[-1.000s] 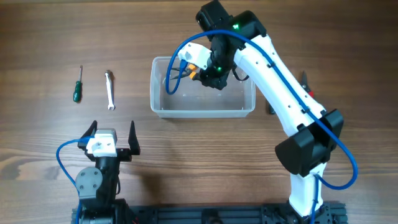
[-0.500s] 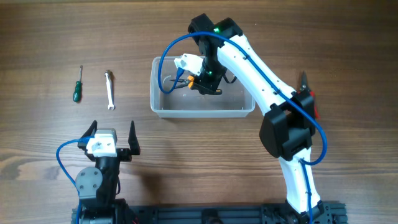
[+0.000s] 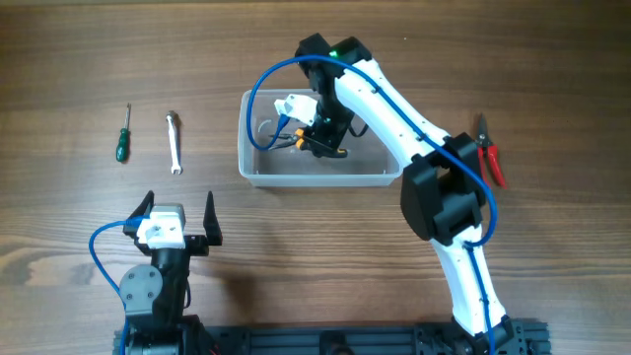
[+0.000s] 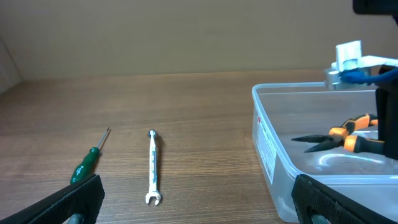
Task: Pack container
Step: 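Lift the pliers and carry them over the clear container, then lower the pliers into the container and open the right gripper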
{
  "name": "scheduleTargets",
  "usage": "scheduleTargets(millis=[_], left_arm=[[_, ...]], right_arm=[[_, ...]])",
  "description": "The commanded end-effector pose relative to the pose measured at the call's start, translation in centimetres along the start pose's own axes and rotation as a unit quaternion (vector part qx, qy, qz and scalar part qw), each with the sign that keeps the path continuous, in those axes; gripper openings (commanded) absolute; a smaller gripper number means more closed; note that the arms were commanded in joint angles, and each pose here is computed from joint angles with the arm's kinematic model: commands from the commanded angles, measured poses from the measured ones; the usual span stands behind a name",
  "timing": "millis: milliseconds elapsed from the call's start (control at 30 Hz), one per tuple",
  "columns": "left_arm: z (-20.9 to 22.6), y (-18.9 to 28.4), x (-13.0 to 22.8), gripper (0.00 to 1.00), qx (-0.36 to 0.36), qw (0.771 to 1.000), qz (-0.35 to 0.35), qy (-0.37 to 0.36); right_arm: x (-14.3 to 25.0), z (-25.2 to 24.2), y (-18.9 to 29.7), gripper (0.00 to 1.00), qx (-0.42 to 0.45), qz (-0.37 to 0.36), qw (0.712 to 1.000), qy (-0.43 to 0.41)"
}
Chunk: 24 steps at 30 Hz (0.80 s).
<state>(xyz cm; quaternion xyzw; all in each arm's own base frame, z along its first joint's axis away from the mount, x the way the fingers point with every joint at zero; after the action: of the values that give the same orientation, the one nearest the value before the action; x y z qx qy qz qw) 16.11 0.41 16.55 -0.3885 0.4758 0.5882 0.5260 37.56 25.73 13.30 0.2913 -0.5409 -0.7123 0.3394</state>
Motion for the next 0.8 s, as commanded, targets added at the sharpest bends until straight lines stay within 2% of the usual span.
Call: scheduleTargets(millis=[0,433,767], left_arm=[[-0.01,-0.01,0.09,1.0,-0.003,1.0,-0.002,0.004],[-0.01,-0.01,0.09,1.0,-0.003,1.0,-0.002,0.004],[-0.01,-0.01,0.09,1.0,-0.003,1.0,-0.002,0.004]], right_arm=[[-0.69,0.15,0.12,0.06,-0.015,-0.02,1.0,-0.003],[-0.89,0.07,0.1,0.13,-0.013,-0.026,1.0,-0.002],[-1.07,0.06,0.09,0.13,-0.014,-0.032,0.999,-0.001]])
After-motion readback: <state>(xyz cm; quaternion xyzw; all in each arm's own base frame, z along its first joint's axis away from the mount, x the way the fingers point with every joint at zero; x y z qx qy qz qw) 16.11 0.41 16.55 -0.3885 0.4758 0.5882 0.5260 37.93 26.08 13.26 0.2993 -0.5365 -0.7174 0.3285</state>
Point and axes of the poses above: each gripper's point midway between its finger pads, its own y axis back along the fingers, its own z axis along the line the jaws close on, x = y × z, the point moved 8 cm from there along y, back along the fingers, and after that the axes turned 13 degrees about -y, right-handed, at the moved point
